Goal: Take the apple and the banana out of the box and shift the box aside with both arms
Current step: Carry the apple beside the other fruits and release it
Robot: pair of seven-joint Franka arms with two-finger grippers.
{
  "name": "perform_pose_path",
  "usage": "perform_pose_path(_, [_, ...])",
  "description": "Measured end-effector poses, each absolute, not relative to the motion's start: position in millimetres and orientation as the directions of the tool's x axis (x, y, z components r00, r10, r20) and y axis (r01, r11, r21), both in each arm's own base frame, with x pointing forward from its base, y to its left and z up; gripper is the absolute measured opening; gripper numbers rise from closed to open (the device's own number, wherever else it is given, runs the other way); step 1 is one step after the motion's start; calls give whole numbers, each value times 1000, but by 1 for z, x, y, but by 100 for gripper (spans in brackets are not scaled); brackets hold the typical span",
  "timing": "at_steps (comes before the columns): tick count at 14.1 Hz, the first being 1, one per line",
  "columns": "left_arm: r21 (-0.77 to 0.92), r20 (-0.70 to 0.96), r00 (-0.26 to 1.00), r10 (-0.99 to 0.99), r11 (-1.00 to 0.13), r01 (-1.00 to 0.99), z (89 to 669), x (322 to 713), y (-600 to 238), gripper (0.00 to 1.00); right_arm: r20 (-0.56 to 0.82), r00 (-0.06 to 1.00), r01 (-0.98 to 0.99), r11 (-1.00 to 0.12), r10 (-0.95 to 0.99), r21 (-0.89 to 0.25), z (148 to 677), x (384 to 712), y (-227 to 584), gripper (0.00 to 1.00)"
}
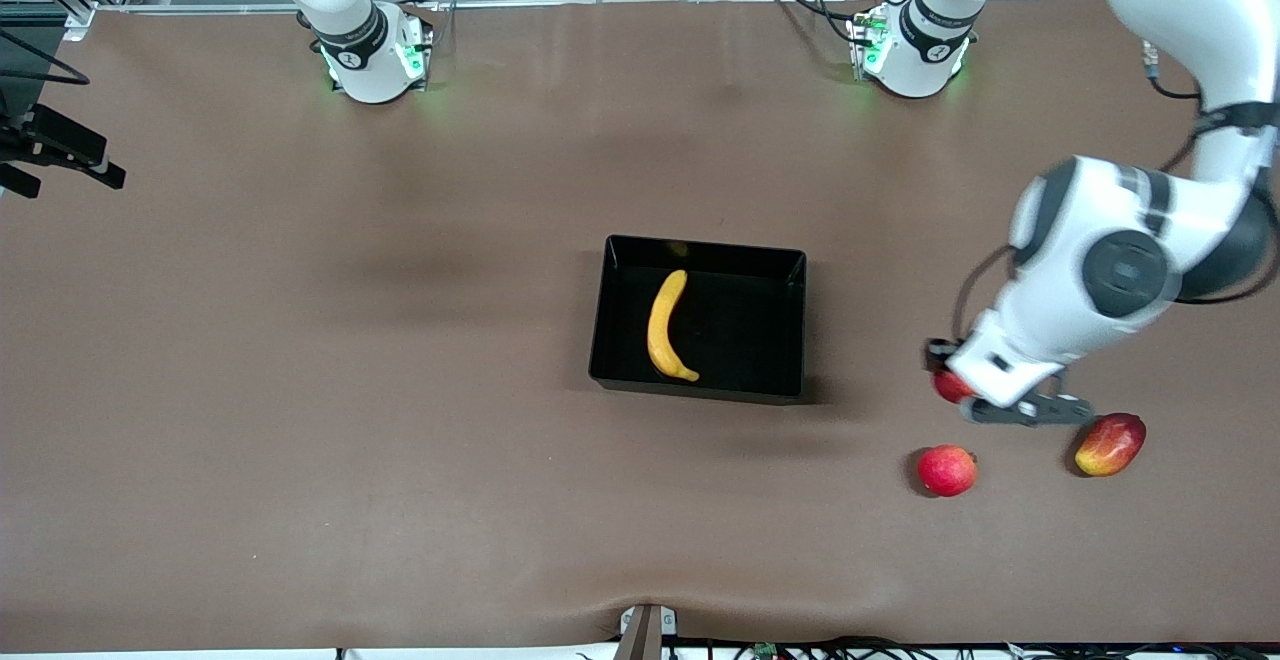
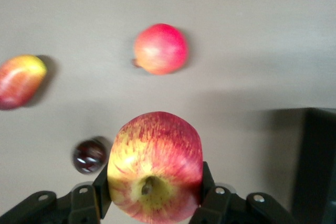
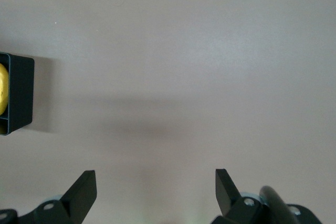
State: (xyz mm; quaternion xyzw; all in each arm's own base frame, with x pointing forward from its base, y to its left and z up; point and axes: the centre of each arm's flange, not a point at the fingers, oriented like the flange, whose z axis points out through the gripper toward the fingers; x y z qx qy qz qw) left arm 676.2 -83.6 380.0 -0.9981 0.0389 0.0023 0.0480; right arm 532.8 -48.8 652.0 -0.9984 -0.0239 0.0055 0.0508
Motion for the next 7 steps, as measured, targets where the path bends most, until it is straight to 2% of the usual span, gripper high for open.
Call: perform_pose_path(7, [-146, -2, 995, -101, -984, -100, 272, 703, 4, 65, -14, 997, 80, -995, 81, -62, 652, 534, -36, 100])
